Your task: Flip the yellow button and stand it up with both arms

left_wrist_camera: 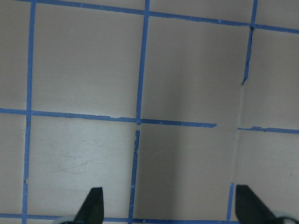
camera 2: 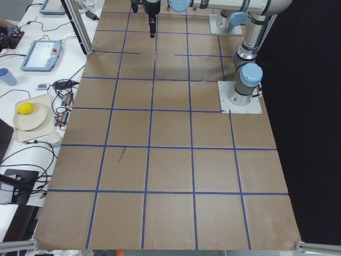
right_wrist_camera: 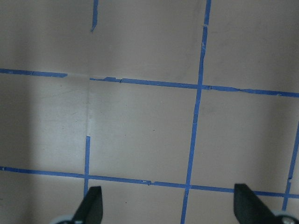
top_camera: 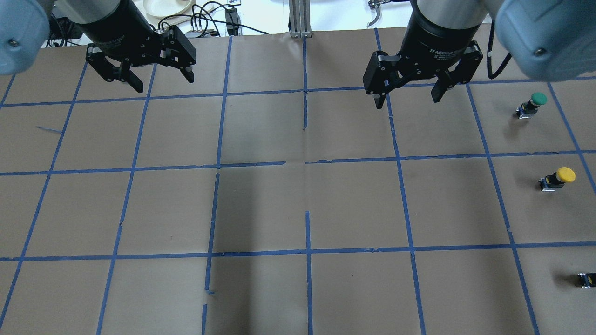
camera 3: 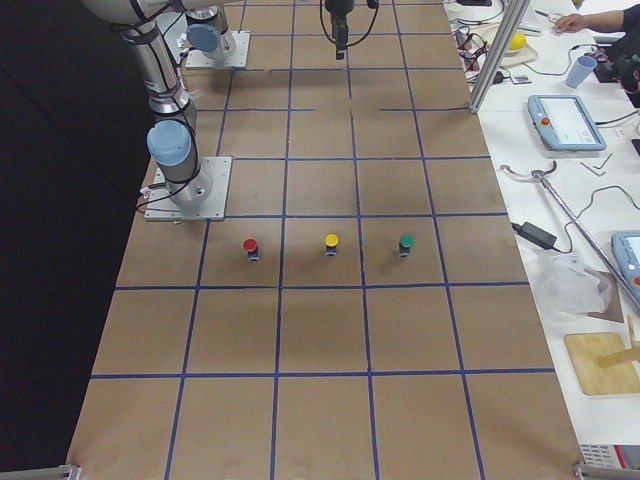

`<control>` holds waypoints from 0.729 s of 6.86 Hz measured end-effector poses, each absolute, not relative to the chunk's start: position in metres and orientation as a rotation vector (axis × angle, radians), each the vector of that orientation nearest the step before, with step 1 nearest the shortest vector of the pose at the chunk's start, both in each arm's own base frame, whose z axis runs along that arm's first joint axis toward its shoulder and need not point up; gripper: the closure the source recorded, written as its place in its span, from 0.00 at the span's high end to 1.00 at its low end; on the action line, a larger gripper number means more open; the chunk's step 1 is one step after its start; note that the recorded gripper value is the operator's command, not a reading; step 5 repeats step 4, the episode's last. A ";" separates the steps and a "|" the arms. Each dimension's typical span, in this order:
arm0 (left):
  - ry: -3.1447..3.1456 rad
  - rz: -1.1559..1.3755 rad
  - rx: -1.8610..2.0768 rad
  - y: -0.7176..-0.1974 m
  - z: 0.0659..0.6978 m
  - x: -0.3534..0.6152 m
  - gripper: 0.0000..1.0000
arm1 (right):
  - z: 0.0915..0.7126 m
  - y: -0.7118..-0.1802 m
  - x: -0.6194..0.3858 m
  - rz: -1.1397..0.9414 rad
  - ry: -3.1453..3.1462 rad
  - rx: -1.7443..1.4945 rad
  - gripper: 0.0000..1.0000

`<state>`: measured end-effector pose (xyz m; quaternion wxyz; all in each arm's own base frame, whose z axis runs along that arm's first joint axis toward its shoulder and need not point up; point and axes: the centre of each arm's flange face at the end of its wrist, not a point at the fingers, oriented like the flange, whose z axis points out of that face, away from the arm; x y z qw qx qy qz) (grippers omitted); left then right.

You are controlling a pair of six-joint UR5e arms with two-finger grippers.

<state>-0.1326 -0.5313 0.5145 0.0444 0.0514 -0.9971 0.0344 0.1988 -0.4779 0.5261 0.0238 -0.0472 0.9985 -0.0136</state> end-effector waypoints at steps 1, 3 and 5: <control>-3.047 0.107 0.159 -0.531 0.515 -0.132 0.99 | 0.530 -0.483 0.194 -0.060 3.072 -0.121 1.00; -3.046 0.109 0.162 -0.531 0.516 -0.131 0.99 | 0.535 -0.490 0.174 -0.073 3.073 -0.057 1.00; -3.046 0.110 0.162 -0.531 0.516 -0.131 0.99 | 0.535 -0.491 0.170 -0.072 3.080 -0.044 1.00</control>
